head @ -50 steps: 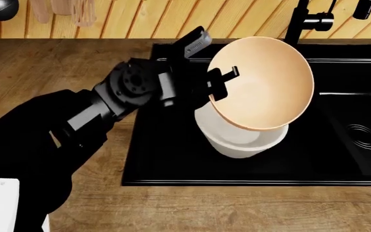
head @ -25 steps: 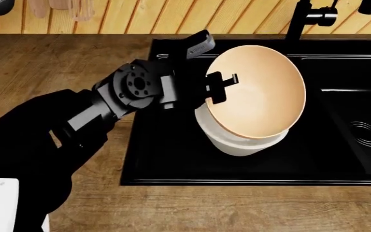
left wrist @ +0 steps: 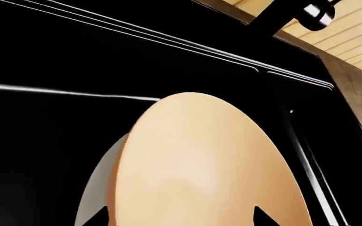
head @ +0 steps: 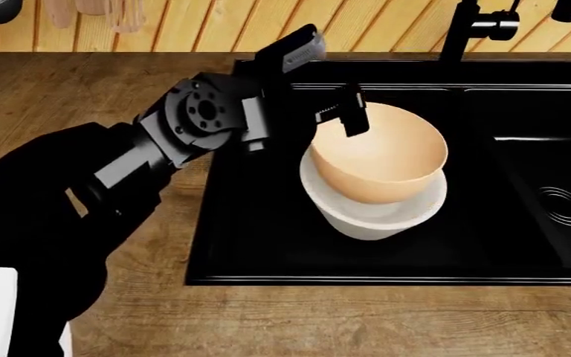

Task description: Stack the bowls in the sink.

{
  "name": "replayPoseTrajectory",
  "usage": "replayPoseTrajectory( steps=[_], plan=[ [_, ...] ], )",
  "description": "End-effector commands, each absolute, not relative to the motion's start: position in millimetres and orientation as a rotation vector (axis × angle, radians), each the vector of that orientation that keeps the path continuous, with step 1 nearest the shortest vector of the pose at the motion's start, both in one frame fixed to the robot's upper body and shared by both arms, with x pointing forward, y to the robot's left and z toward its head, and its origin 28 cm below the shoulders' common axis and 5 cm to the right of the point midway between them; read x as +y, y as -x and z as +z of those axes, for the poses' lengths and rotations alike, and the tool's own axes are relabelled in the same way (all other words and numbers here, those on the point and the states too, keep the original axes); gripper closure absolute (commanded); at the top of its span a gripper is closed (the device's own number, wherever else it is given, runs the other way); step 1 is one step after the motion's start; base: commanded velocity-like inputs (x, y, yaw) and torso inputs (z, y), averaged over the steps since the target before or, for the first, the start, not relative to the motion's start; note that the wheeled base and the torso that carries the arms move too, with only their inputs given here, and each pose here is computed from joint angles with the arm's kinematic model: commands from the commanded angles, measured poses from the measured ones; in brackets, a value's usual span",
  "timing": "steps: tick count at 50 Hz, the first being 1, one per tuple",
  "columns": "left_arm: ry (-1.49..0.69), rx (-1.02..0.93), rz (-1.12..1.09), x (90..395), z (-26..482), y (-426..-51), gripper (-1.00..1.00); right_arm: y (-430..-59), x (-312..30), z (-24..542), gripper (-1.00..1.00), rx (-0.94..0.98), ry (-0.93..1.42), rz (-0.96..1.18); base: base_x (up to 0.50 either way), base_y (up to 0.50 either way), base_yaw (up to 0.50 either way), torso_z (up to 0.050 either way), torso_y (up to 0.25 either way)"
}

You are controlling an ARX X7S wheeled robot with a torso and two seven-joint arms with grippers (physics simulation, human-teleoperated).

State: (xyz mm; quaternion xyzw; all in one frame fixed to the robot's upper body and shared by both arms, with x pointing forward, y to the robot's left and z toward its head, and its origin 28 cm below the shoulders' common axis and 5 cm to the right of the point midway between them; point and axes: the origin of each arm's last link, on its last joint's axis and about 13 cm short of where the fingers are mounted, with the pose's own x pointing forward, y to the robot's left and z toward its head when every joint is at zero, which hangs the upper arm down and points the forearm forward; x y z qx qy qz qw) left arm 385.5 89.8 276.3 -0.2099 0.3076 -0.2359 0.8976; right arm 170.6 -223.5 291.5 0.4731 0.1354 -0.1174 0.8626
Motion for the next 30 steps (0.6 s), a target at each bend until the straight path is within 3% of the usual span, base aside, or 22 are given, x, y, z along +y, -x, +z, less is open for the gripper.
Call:
replayPoseTrajectory(
  steps=[1,16,30],
  plan=[
    [0.464,0.582,-0.506,95.7,303.5,-388.0,-1.00,-170.8,-223.6,291.2,-1.00,0.269,-0.986,-0.228,0.00,0.00,0.00,0.000,0.000],
    [0.515,0.540,-0.562,107.2,334.1,-388.0,-1.00,-170.8,-223.8,291.0,-1.00,0.263,-0.977,-0.210,0.00,0.00,0.00,0.000,0.000],
    [0.577,0.520,-0.573,137.6,337.9,-360.0,-1.00,-170.8,-223.8,290.9,-1.00,0.257,-0.981,-0.191,0.00,0.00,0.00,0.000,0.000]
  ],
)
